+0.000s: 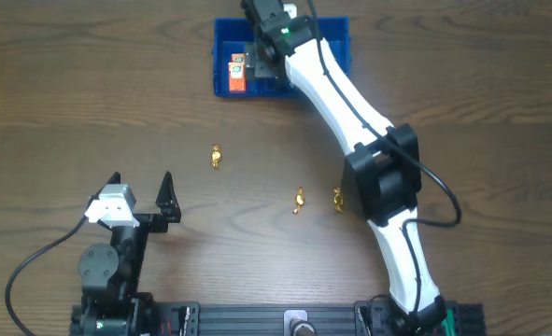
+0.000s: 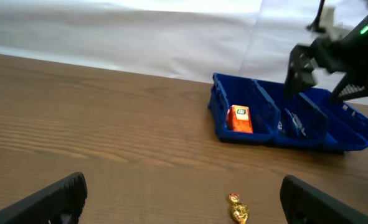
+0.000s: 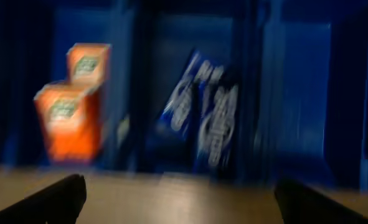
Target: Sort Candies Into Trays
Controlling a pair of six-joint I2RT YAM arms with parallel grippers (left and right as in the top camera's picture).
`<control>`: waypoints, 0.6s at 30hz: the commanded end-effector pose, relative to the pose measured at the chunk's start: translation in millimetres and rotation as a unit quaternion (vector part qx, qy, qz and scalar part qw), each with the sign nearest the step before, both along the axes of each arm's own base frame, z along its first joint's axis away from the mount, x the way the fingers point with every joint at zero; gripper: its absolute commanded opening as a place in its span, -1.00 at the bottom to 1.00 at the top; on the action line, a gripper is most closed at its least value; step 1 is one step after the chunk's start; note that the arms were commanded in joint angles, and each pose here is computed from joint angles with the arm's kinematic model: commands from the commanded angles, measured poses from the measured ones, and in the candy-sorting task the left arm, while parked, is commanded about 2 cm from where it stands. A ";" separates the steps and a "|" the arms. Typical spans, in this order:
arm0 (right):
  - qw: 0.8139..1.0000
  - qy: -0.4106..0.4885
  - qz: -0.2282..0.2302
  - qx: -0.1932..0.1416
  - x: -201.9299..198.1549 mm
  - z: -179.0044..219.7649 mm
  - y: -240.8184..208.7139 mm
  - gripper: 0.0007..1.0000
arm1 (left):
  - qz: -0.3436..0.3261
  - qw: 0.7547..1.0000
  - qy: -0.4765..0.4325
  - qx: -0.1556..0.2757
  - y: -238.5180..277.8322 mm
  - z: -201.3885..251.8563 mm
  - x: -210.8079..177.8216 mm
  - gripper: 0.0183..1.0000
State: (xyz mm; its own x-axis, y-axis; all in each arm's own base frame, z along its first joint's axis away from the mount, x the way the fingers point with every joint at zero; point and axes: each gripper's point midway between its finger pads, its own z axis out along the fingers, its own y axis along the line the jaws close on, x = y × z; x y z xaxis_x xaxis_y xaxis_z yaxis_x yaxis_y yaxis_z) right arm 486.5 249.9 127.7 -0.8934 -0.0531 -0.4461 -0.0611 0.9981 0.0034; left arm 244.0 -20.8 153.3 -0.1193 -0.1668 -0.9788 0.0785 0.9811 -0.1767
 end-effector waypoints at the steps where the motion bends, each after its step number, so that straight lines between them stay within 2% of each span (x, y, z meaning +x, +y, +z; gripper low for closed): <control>1: 0.999 0.002 0.035 0.039 -63.7 53.3 53.9 1.00 | -0.007 1.000 0.024 0.003 -1.9 -15.7 -1.1 1.00; 9: 0.996 0.071 0.045 0.026 -125.2 -6.6 114.0 1.00 | -0.007 1.000 0.024 0.003 -1.9 -15.7 -1.1 1.00; 12: 0.995 0.086 0.053 0.013 -132.4 -35.6 126.8 0.99 | -0.007 1.000 0.024 0.003 -1.9 -15.7 -1.1 1.00; 18: 0.992 0.121 0.039 -0.002 -138.0 -81.5 131.7 0.95 | -0.007 1.000 0.024 0.003 -1.9 -15.7 -1.1 1.00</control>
State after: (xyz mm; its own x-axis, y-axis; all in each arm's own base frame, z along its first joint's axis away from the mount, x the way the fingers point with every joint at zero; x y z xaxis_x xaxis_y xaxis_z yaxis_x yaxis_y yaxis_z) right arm 349.4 384.5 65.6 -0.9507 -0.1730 -0.2573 -0.1865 0.9820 0.0287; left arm 244.0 -20.8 153.4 -0.1189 -0.1668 -0.9788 0.0786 0.9811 -0.1767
